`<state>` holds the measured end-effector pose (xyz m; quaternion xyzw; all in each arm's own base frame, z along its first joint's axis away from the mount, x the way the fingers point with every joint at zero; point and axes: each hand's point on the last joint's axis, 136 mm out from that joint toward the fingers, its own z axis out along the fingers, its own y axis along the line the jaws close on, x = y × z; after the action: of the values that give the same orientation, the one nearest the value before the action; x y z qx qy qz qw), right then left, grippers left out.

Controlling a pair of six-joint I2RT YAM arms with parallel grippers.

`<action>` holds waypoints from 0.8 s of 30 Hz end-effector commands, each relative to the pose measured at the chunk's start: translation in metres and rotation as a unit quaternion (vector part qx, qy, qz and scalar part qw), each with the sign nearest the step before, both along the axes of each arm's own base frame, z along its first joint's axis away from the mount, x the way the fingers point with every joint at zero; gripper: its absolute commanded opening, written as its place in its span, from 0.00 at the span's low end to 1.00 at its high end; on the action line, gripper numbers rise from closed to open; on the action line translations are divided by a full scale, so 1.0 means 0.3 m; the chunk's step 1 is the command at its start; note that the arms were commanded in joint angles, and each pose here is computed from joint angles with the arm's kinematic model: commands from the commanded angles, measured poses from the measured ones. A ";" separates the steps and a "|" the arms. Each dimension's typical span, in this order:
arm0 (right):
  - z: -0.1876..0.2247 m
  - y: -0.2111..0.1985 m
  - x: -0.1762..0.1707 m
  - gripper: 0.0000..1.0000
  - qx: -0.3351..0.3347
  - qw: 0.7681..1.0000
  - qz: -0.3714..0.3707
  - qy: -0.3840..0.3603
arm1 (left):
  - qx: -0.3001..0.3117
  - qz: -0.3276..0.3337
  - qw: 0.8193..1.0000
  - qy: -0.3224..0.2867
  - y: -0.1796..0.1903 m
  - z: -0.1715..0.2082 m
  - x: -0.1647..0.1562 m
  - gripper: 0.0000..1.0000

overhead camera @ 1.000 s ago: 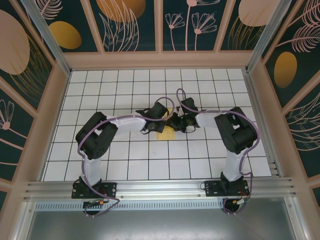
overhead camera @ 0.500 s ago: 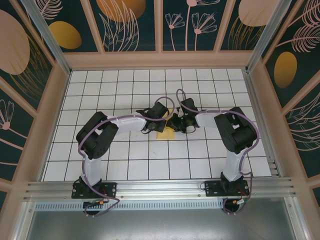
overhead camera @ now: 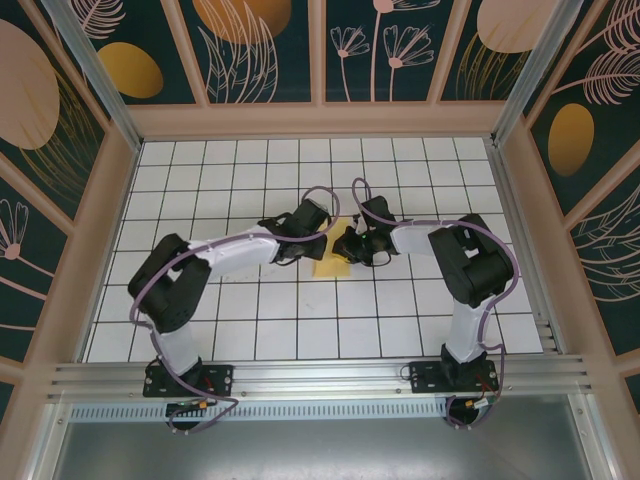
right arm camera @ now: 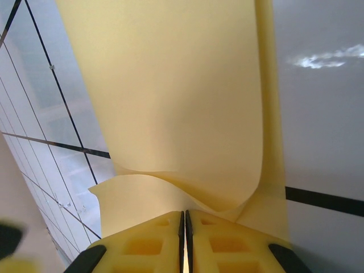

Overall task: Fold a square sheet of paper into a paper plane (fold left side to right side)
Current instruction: Fold the triangle a second time at the center of the table.

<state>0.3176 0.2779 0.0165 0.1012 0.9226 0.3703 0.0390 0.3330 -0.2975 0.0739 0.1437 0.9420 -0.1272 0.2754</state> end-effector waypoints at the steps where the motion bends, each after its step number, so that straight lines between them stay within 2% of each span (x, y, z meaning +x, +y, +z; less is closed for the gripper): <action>1: -0.108 -0.057 -0.045 0.15 -0.053 0.998 -0.010 0.043 | -0.066 -0.019 0.998 0.009 -0.024 0.084 -0.055 0.31; 6: -0.108 -0.055 -0.042 0.15 -0.051 0.998 -0.010 0.043 | -0.173 -0.078 0.980 0.057 -0.117 0.111 -0.173 0.32; 9: -0.110 -0.053 -0.042 0.15 -0.050 0.998 -0.009 0.043 | -0.186 -0.100 0.973 0.093 -0.143 0.062 -0.242 0.33; 14: -0.110 -0.053 -0.043 0.15 -0.050 0.998 -0.007 0.044 | -0.180 -0.099 0.971 0.124 -0.162 -0.012 -0.266 0.34; 24: -0.112 -0.061 -0.052 0.15 -0.053 0.998 -0.007 0.045 | -0.123 -0.051 0.983 0.126 -0.126 -0.139 -0.213 0.35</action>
<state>0.3178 0.2782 0.0163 0.1011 0.9223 0.3711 0.0376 0.2575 -0.3330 0.0297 0.1524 0.9360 -0.2815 0.1463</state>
